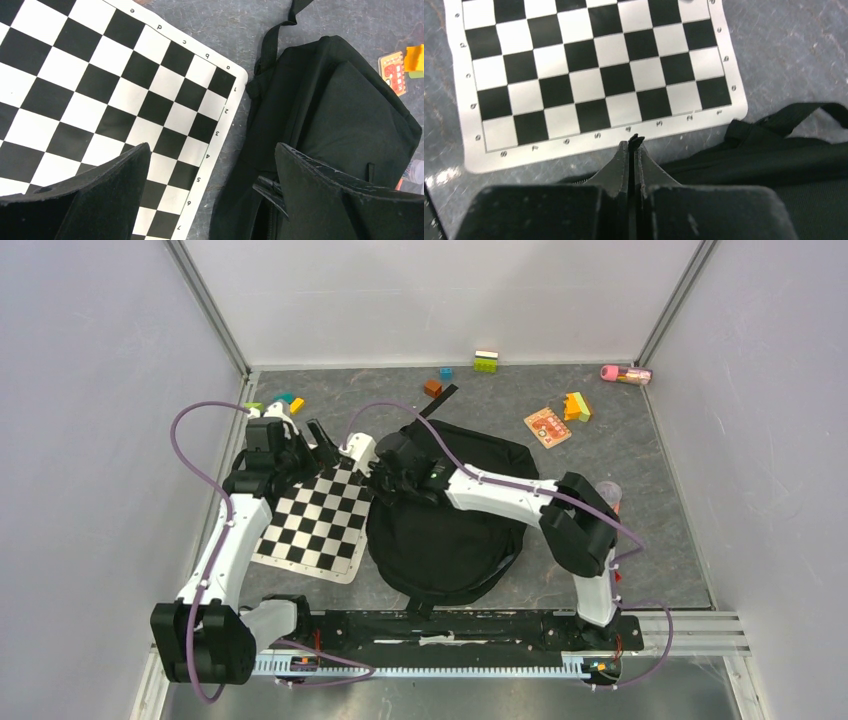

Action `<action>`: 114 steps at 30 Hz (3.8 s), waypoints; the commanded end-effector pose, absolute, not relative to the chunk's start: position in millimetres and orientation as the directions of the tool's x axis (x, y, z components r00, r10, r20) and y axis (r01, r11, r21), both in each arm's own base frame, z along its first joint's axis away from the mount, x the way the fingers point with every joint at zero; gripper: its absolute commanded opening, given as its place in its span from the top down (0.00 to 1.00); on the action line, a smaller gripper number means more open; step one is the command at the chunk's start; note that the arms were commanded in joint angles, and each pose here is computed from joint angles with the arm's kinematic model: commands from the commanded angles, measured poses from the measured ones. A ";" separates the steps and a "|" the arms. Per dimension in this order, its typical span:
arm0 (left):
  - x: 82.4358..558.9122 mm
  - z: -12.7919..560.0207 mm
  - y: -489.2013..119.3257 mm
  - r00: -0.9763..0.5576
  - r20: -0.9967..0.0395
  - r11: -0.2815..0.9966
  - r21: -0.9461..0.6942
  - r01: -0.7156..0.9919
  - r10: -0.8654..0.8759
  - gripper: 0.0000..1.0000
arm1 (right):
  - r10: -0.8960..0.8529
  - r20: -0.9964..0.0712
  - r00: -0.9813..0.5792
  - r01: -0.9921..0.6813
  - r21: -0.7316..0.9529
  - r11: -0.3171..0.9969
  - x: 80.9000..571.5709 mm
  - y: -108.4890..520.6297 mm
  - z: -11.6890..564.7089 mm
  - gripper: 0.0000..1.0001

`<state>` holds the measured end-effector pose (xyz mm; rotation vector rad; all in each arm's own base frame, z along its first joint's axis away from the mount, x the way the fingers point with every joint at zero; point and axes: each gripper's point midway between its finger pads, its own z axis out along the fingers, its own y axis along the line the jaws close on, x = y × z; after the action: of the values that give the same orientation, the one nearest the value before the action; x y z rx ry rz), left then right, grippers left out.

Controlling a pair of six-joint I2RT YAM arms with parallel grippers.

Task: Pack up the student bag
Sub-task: Zip the student bag at the center of the board.

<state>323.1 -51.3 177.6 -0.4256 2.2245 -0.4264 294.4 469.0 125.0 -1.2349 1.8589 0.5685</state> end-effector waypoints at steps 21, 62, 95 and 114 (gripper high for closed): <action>306.4 201.4 -149.4 -0.675 -0.663 0.749 -0.615 0.245 -0.323 0.00 | -0.234 -0.924 -0.302 -0.888 0.183 0.422 172.5 403.2 187.0 1.00; 182.1 164.2 -153.2 -0.604 -0.592 0.566 -0.780 0.266 -0.533 0.00 | -0.204 -0.902 -0.381 -0.735 0.161 0.659 267.8 428.6 185.0 1.00; 211.5 185.8 -148.6 -0.703 -0.650 0.760 -0.602 0.244 -0.289 0.00 | -0.276 -0.919 -0.282 -0.569 -0.071 0.819 293.6 311.8 227.1 0.12; 236.8 112.6 -179.3 -0.912 -0.387 0.747 -0.645 0.163 -0.136 0.28 | -0.657 -0.620 -0.430 -0.782 -0.108 0.614 165.5 218.3 119.6 0.29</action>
<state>229.5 -172.8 103.2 -0.1117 2.5491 -0.9703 181.4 223.6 133.8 -1.0246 2.1591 0.2734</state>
